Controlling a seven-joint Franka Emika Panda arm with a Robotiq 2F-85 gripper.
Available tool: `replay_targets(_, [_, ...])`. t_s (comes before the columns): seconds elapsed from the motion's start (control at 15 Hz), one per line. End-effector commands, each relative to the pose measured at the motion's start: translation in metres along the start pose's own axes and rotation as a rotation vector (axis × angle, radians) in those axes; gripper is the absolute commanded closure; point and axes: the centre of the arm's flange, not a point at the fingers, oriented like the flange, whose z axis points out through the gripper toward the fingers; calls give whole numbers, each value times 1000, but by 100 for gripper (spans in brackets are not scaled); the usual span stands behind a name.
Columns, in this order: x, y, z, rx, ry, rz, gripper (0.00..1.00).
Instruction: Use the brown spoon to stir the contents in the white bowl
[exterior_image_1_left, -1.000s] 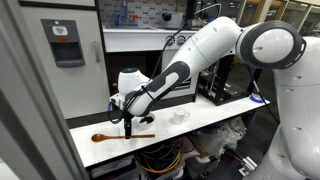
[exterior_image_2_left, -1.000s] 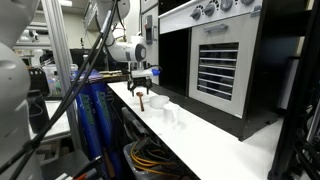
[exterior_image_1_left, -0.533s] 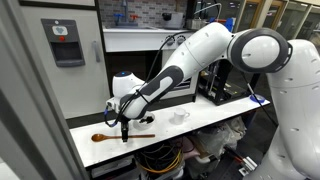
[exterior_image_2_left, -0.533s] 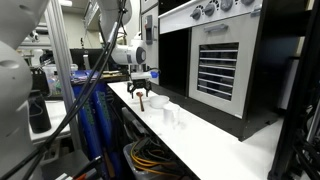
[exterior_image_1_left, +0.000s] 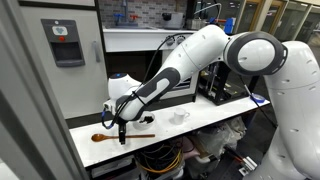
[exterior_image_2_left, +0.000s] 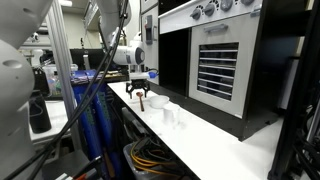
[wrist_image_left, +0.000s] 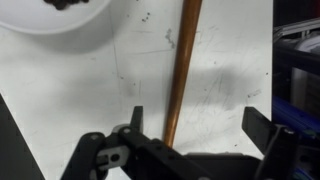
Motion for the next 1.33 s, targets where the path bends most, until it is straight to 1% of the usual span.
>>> replay_targets(0.0, [7, 6, 7, -9, -32, 17, 0])
replay_targets(0.47, [7, 9, 8, -22, -38, 61, 0])
replay_targets(0.53, [7, 9, 8, -21, -39, 63, 7])
replay_targets(0.67, [7, 9, 8, -20, -42, 64, 32])
replay_targets(0.73, [7, 9, 9, -20, -45, 63, 40])
replay_targets(1.07, [1, 8, 16, -2, -70, 57, 75])
replay_targets(1.27, [-2, 10, 17, -5, -76, 57, 96])
